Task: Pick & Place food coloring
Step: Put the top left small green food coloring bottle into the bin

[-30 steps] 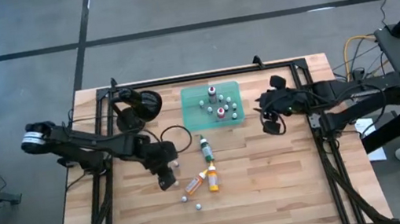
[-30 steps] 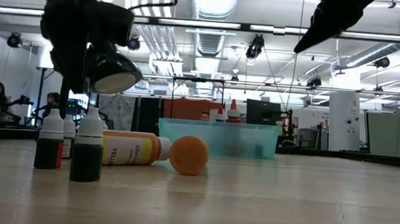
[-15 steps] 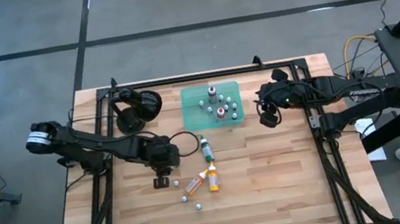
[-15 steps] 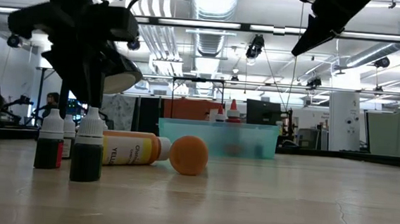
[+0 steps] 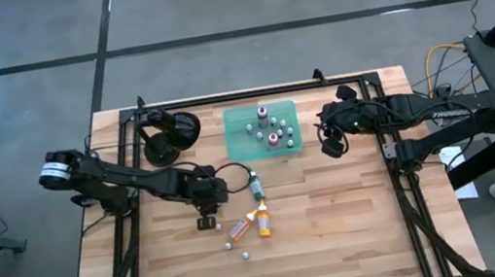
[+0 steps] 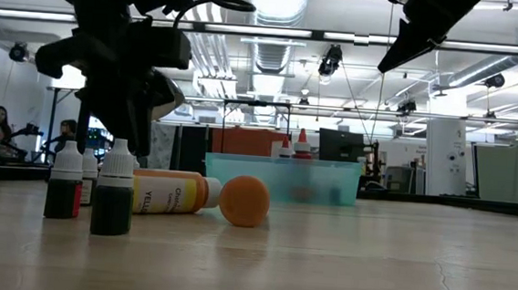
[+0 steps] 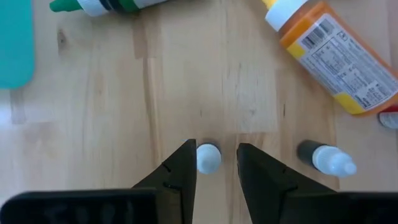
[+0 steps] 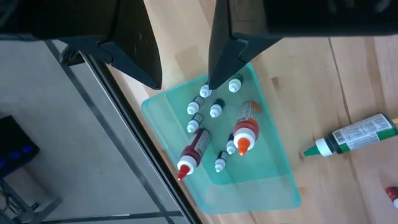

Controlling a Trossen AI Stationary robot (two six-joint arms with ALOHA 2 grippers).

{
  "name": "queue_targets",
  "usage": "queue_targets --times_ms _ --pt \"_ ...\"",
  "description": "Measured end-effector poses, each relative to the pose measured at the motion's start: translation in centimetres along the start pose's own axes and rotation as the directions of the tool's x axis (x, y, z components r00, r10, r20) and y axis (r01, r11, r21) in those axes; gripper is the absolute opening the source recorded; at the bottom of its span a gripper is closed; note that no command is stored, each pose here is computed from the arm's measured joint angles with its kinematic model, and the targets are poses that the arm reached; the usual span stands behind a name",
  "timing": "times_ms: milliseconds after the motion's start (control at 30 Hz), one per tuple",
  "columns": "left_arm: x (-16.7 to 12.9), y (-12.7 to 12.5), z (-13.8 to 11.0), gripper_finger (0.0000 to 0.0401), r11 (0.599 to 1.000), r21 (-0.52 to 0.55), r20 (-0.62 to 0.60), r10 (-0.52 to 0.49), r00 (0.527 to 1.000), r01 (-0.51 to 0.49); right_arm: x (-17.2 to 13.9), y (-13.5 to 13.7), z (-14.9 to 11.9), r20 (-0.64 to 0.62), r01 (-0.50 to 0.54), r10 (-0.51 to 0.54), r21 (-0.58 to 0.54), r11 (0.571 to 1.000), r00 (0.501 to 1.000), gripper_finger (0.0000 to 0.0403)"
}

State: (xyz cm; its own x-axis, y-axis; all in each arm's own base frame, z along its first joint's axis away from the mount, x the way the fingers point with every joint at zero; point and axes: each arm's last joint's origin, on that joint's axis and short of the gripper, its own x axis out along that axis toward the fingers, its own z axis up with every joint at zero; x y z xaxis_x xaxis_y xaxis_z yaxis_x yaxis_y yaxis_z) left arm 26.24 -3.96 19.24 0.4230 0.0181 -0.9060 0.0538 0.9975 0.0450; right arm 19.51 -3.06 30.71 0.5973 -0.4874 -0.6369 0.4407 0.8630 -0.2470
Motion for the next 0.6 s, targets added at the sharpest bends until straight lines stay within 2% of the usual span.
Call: queue_targets --times_ms 600 --pt "2.0 -0.1 -0.3 0.009 1.0 0.002 -0.081 0.007 0.997 -0.007 0.0 0.0 -0.1 -0.005 0.0 0.0 -0.036 0.999 1.0 0.0117"
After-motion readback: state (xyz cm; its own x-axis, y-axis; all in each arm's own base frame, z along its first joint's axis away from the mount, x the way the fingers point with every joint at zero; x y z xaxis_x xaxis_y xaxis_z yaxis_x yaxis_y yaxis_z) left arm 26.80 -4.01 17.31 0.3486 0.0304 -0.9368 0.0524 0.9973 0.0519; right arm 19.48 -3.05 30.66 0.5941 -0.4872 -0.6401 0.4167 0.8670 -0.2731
